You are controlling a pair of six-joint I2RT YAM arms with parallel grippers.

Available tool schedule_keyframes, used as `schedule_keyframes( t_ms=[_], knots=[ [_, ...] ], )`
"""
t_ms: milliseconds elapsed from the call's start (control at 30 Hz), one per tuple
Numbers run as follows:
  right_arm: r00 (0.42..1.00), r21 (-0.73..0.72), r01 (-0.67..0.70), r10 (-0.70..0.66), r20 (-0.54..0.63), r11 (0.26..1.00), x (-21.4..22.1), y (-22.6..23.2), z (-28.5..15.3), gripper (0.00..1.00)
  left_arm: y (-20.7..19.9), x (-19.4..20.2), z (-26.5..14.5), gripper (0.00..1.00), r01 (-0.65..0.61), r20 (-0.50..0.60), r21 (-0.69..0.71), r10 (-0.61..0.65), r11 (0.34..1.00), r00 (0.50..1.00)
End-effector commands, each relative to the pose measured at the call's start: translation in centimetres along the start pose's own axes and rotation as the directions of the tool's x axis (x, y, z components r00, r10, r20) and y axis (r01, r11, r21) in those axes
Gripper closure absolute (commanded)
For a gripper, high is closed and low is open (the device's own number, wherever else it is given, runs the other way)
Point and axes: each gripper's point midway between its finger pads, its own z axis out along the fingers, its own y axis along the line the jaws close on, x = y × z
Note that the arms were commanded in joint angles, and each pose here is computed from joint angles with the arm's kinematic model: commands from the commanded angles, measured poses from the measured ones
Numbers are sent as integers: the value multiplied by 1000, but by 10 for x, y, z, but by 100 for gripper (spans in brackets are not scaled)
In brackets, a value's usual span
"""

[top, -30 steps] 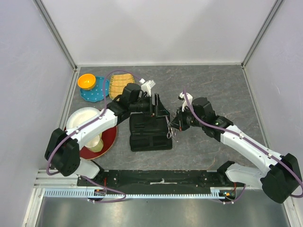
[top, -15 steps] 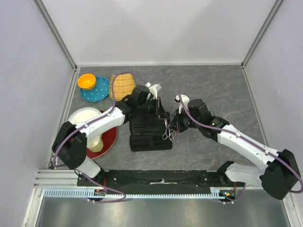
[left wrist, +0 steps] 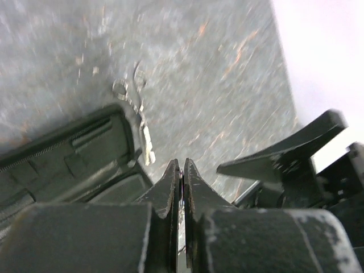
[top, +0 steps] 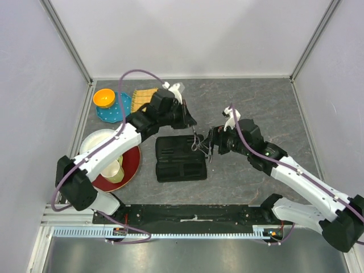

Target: Sort the hair-cutting tools

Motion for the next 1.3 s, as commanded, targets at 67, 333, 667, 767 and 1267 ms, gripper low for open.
schedule_keyframes(
  t_ms=[67, 333, 667, 767, 1267],
  knots=[
    [941, -289, 25, 75, 331, 957, -95, 80, -55, 4, -82, -110, -90, 98, -44, 345, 136, -6, 990, 939],
    [825, -468, 79, 206, 526, 880, -148, 123, -111, 2, -143, -146, -180, 98, 30, 482, 441, -265, 897, 835],
    [732, -610, 203, 295, 614, 766, -175, 159, -159, 6, -160, -150, -222, 98, 81, 463, 617, -444, 783, 768],
    [759, -669, 218, 308, 574, 710, -176, 173, -157, 19, -160, -146, -215, 98, 98, 437, 637, -463, 765, 771],
    [746, -680, 135, 377, 548, 721, -177, 160, -136, 100, -154, -138, -204, 93, 96, 424, 649, -463, 755, 778]
  ],
)
